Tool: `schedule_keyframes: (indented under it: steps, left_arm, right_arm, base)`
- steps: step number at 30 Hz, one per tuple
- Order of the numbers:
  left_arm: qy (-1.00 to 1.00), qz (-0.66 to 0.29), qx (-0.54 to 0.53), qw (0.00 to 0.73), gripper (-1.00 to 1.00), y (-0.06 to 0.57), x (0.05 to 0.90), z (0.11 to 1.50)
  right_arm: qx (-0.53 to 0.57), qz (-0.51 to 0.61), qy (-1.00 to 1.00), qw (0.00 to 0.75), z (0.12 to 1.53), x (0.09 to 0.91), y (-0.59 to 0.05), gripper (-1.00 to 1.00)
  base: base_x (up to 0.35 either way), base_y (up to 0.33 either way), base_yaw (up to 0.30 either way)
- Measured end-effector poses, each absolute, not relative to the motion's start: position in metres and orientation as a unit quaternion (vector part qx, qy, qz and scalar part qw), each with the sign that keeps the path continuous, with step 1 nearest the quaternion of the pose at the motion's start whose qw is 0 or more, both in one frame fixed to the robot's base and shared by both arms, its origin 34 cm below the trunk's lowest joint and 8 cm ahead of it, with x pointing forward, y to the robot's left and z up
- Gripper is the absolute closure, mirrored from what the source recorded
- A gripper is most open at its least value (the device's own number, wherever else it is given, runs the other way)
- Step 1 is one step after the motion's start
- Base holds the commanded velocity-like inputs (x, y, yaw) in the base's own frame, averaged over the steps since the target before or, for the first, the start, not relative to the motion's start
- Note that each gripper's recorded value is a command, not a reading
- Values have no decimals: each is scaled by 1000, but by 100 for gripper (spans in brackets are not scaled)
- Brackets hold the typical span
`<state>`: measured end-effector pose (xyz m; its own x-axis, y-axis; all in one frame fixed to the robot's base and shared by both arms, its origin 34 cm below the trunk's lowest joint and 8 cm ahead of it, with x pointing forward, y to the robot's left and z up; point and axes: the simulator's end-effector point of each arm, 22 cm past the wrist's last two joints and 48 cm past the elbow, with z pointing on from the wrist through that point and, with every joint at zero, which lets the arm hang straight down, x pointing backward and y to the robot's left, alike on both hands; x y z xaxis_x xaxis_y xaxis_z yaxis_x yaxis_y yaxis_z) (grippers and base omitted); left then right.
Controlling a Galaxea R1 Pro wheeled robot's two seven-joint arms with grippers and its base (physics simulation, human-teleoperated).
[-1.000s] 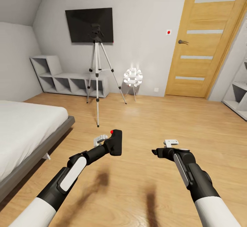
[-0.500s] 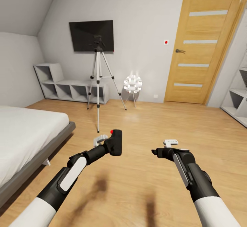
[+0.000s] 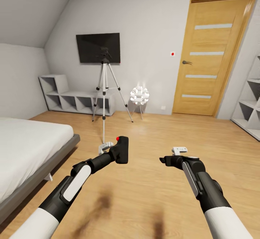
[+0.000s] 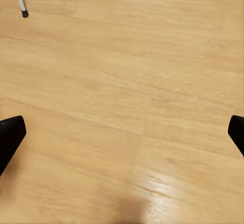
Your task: Attach the digital camera to the camera tripod in the bedroom.
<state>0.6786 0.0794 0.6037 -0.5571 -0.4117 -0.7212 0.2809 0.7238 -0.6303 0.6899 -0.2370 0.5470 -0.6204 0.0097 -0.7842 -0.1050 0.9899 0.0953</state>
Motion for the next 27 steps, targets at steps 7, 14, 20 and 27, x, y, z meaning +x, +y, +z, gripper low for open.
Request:
schedule_keyframes:
  steps: [7, 14, 20, 27]
  left_arm:
    - [800, -370, -40, 472, 100, 80, 681, 620]
    - [799, -371, -41, 471, 100, 79, 685, 635]
    - [799, -373, -42, 470, 100, 80, 689, 649]
    - [798, -374, -42, 471, 100, 79, 692, 666]
  right_arm:
    - [-27, 66, 896, 439, 564, 693, -237, -100]
    - [-26, 66, 896, 439, 579, 697, -237, -100]
    - [-27, 66, 896, 438, 593, 701, -237, -100]
    - [-26, 66, 896, 438, 608, 704, -238, -100]
  base:
    - [0, 0, 0]
    - [0, 0, 0]
    - [0, 0, 0]
    - [0, 0, 0]
